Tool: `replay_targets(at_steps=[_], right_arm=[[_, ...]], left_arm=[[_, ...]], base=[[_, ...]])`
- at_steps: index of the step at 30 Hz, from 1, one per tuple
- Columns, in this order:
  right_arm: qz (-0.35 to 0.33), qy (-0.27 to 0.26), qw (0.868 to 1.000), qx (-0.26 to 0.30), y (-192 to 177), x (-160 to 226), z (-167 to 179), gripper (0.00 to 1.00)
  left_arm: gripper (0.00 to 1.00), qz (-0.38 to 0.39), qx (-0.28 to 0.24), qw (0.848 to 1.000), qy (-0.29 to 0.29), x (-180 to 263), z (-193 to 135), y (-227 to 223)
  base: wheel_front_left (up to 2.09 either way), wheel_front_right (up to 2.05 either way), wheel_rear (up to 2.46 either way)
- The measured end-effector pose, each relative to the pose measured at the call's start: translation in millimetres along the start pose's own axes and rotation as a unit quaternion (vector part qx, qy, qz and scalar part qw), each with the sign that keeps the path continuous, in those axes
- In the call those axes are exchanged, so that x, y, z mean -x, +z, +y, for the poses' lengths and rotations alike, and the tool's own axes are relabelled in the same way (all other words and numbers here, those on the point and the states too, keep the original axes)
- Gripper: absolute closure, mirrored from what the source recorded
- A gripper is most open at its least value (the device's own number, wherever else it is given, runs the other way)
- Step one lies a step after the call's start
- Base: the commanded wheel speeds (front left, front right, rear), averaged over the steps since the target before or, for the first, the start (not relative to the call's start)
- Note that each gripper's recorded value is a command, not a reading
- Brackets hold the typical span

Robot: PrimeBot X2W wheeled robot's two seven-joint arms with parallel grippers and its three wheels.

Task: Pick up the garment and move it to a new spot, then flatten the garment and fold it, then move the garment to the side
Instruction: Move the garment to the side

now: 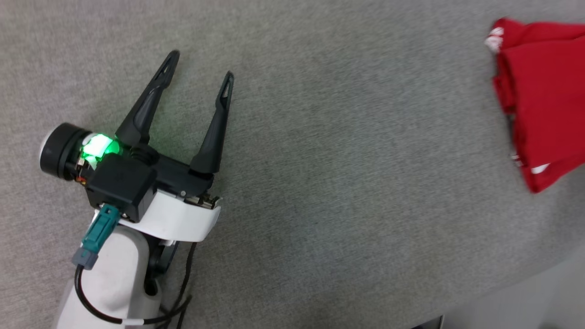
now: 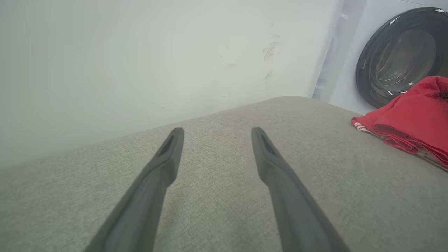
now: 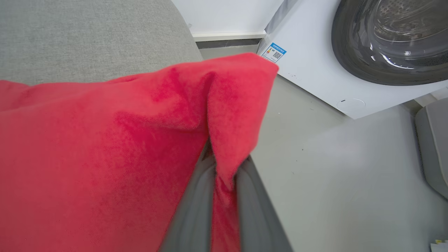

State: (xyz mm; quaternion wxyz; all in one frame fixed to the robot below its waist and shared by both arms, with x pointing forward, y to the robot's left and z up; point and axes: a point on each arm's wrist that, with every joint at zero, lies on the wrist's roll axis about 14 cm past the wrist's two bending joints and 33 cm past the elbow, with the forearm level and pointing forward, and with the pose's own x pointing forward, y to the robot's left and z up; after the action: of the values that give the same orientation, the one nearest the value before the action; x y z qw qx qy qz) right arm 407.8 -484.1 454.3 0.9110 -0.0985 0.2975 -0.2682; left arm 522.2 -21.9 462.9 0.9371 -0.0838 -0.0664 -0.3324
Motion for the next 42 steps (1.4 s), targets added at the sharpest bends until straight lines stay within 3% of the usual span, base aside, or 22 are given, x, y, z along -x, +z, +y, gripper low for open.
replay_targets(at_steps=[9,13,14,15,16,26,35,42], right_arm=[[-0.016,-0.067,0.996,0.054,7,-44,-10,1.00],[-0.004,-0.067,0.996,0.053,-9,-59,5,1.00],[0.003,-0.065,0.997,0.046,-15,-62,10,0.84],[0.003,-0.064,0.997,0.042,-19,-64,13,0.07],[0.005,-0.065,0.997,0.042,-21,-64,14,0.00],[-0.065,-0.083,0.994,0.016,-1,-46,-1,0.00],[-0.155,-0.077,0.985,-0.030,14,-3,-19,0.00],[-0.189,-0.030,0.979,-0.074,3,31,5,0.00]], left_arm=[[0.00,0.010,-0.001,1.000,-0.004,-2,15,-24],[0.00,0.014,-0.002,1.000,-0.002,0,20,-29],[0.00,0.014,-0.002,1.000,-0.003,1,20,-29],[0.00,0.015,-0.003,1.000,-0.002,1,21,-29],[0.00,0.015,-0.003,1.000,-0.002,2,21,-29],[0.00,0.020,-0.010,1.000,0.016,11,22,-13],[0.00,0.034,-0.004,0.998,0.060,42,15,11],[0.00,0.045,0.000,0.994,0.097,74,7,28]], base=[[0.00,0.00,0.00],[0.00,0.00,0.00],[0.00,0.00,0.00],[0.00,0.00,0.00],[0.00,0.00,0.00],[0.00,0.00,0.00],[0.00,0.00,0.00],[0.00,0.00,0.00]])
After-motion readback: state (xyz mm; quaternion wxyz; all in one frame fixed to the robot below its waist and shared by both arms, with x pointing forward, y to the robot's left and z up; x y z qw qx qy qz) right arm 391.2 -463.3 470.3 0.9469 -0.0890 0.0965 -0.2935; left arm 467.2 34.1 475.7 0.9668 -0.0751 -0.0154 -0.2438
